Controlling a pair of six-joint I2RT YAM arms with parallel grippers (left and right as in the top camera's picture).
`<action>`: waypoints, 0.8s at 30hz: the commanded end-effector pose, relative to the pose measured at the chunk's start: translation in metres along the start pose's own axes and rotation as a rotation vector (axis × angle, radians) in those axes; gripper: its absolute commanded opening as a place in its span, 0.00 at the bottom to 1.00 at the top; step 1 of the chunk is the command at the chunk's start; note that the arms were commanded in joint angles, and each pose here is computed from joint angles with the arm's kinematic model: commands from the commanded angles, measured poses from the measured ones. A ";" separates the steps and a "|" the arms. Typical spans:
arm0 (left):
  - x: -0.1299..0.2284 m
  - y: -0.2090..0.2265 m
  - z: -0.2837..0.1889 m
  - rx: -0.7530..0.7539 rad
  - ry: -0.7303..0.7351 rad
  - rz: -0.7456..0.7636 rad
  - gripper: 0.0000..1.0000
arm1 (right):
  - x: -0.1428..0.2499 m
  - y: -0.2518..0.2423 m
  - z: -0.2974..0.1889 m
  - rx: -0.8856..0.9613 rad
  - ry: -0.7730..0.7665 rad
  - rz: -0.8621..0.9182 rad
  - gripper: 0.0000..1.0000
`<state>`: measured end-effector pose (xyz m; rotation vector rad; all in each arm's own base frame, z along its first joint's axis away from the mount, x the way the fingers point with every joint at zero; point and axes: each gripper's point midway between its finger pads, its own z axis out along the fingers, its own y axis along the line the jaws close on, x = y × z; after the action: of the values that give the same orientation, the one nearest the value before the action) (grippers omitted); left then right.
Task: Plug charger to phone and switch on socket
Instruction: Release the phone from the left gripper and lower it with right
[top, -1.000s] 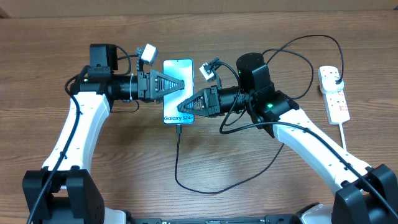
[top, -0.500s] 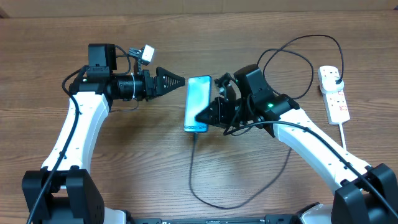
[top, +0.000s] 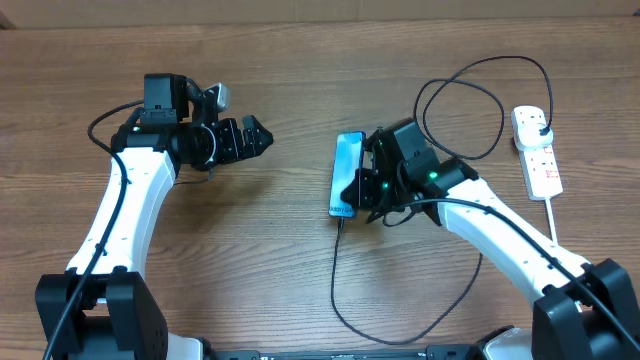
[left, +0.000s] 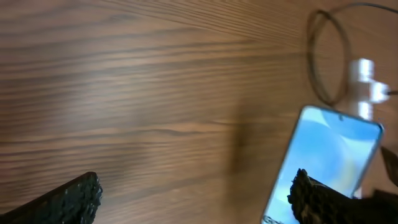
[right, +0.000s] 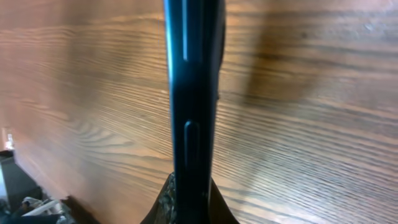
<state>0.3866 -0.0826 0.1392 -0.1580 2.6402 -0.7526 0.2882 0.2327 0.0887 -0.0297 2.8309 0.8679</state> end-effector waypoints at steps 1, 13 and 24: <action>-0.012 0.012 -0.009 -0.090 -0.053 0.012 1.00 | 0.004 -0.010 0.008 0.008 -0.004 -0.013 0.04; -0.012 0.012 -0.009 -0.091 -0.053 0.012 0.99 | 0.028 -0.018 0.043 -0.090 0.085 0.016 0.04; -0.012 0.012 -0.009 -0.091 -0.053 0.012 1.00 | 0.037 -0.019 0.090 -0.224 0.185 0.024 0.04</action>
<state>0.3896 -0.0690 0.1333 -0.1883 2.6533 -0.6342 0.2714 0.2720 0.0172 -0.1129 2.8502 1.2744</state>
